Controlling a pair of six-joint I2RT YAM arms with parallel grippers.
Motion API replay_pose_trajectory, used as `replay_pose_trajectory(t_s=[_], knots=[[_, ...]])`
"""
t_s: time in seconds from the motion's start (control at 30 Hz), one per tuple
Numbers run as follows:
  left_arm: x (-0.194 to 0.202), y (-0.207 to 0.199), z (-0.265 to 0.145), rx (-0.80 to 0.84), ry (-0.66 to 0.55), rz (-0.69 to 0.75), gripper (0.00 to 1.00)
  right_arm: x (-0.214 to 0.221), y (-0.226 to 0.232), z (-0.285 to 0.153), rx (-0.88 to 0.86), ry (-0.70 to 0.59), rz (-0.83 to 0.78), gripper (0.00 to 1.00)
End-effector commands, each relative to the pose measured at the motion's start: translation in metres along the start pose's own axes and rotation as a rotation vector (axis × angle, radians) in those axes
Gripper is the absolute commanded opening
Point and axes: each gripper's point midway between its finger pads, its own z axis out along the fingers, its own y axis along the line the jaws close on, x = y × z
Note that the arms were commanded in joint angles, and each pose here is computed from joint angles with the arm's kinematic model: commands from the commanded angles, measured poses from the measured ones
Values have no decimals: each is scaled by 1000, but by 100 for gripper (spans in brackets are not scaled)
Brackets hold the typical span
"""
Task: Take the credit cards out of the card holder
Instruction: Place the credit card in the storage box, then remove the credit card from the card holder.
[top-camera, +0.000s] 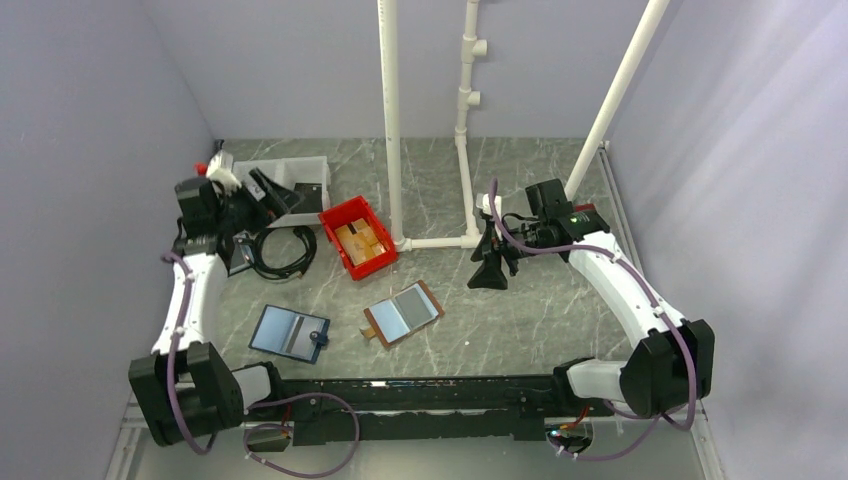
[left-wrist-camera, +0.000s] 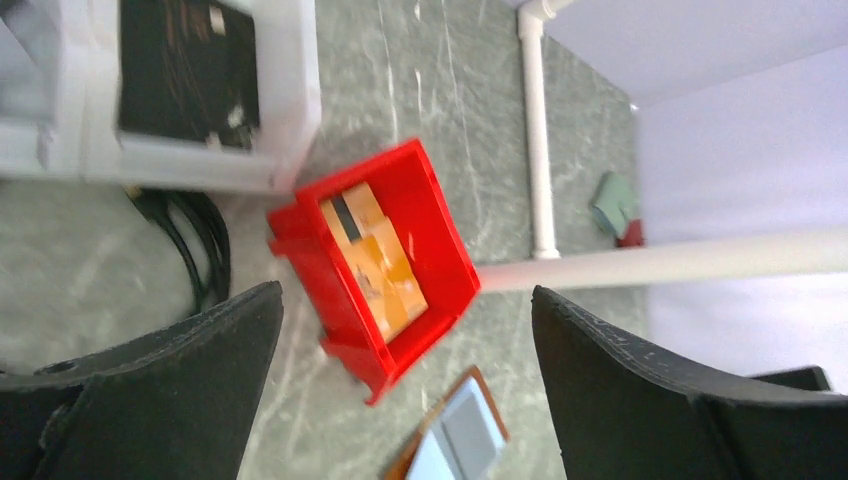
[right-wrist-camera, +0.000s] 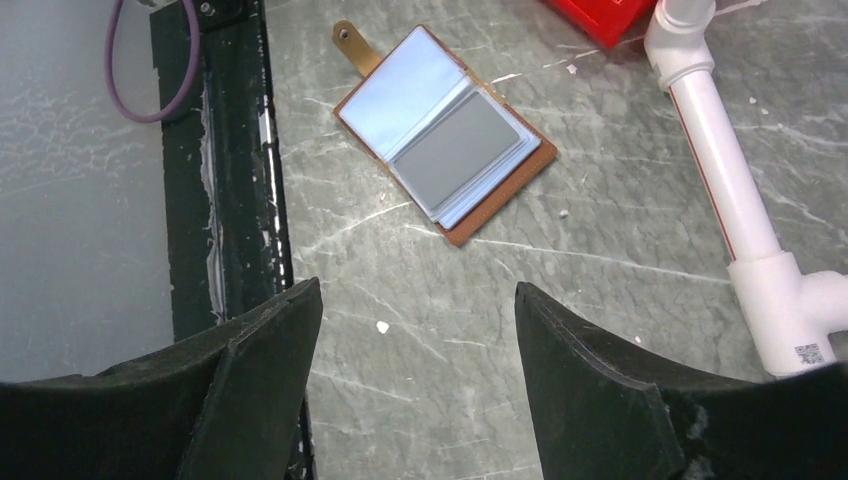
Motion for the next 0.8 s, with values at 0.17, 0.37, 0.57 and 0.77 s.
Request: replay_pose_trajectory(t_s=[0.17,0.37,0.57,0.77], knots=[[88,-26,-44,225,149,-179,98,-3,5,3,-35,-60,-164,75],[125,-53,-70,292,155,-175,94,11,10,11,-101,-58,-212,76],[151,-74,-83,327,176,-154,93,21,14,23,-142,-70,-226,75],[180,-85,-87,359,223,-189,99,29,10,40,-142,-25,-180,74]])
